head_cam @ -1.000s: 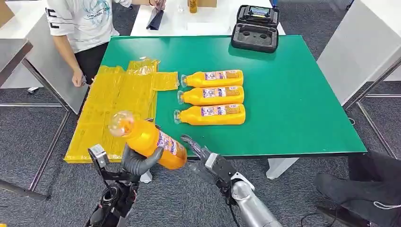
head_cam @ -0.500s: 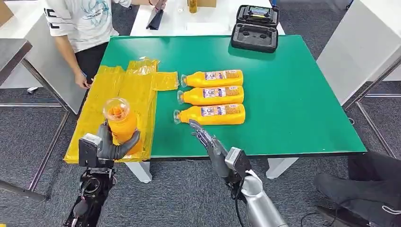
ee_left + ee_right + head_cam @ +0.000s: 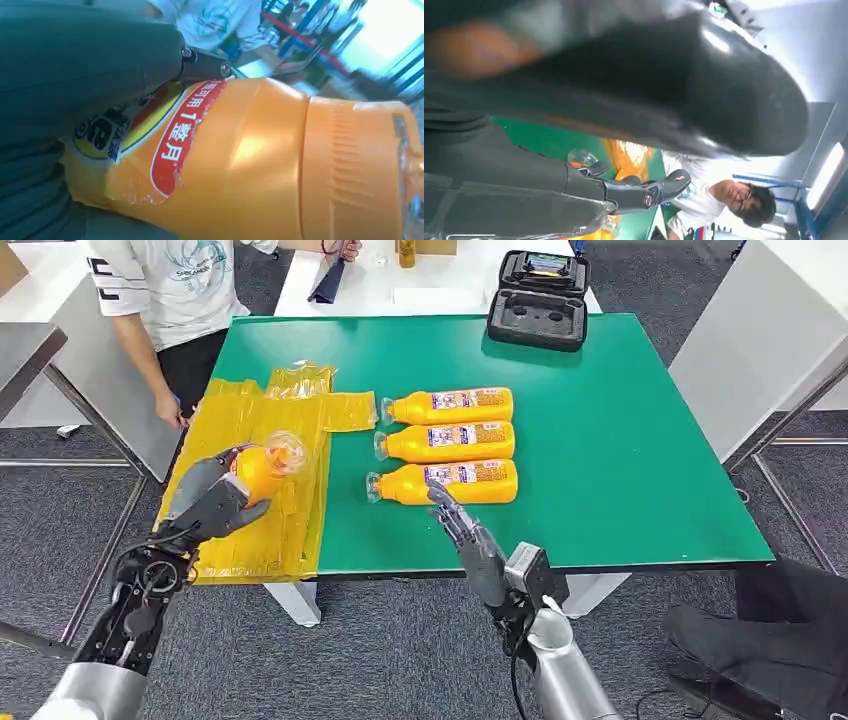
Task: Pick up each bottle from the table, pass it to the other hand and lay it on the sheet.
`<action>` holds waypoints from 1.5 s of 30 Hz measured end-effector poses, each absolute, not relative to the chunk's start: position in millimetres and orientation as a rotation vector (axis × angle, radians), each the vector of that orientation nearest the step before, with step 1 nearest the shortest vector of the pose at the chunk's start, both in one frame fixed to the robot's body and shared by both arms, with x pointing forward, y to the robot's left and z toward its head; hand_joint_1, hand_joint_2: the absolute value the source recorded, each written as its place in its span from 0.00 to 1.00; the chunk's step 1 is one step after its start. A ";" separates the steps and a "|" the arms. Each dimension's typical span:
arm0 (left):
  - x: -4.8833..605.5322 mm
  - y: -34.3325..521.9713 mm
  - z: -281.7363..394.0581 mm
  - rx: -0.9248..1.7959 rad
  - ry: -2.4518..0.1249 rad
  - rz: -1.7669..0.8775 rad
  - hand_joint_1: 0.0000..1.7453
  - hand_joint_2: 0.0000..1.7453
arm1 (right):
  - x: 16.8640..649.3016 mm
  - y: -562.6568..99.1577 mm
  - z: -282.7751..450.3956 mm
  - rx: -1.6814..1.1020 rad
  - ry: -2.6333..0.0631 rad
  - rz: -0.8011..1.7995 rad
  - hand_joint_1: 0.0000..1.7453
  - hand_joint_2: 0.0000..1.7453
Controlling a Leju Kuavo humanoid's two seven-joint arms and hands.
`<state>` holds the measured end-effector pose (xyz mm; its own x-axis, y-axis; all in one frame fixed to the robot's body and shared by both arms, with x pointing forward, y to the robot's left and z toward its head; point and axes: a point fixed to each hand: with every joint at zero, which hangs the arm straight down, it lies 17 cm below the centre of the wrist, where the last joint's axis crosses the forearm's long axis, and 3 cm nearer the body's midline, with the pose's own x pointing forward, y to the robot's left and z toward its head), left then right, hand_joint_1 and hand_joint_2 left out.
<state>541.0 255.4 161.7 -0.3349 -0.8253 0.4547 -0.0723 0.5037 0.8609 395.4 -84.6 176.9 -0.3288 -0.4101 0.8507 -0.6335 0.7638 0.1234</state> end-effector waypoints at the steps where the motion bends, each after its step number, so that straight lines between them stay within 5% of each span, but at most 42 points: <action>1: 546.1 260.4 159.2 0.784 -1.723 -0.994 1.00 1.00 | 395.2 -86.3 175.0 0.784 -1.965 0.282 0.00 0.00; 14: 574.7 290.4 125.7 0.810 -1.448 -1.319 1.00 1.00 | 391.4 -92.8 160.0 0.773 -1.932 0.275 0.00 0.00; 45: 564.0 313.6 61.8 0.738 -1.177 -1.459 1.00 1.00 | 401.7 -85.7 126.9 0.735 -1.811 0.273 0.00 0.00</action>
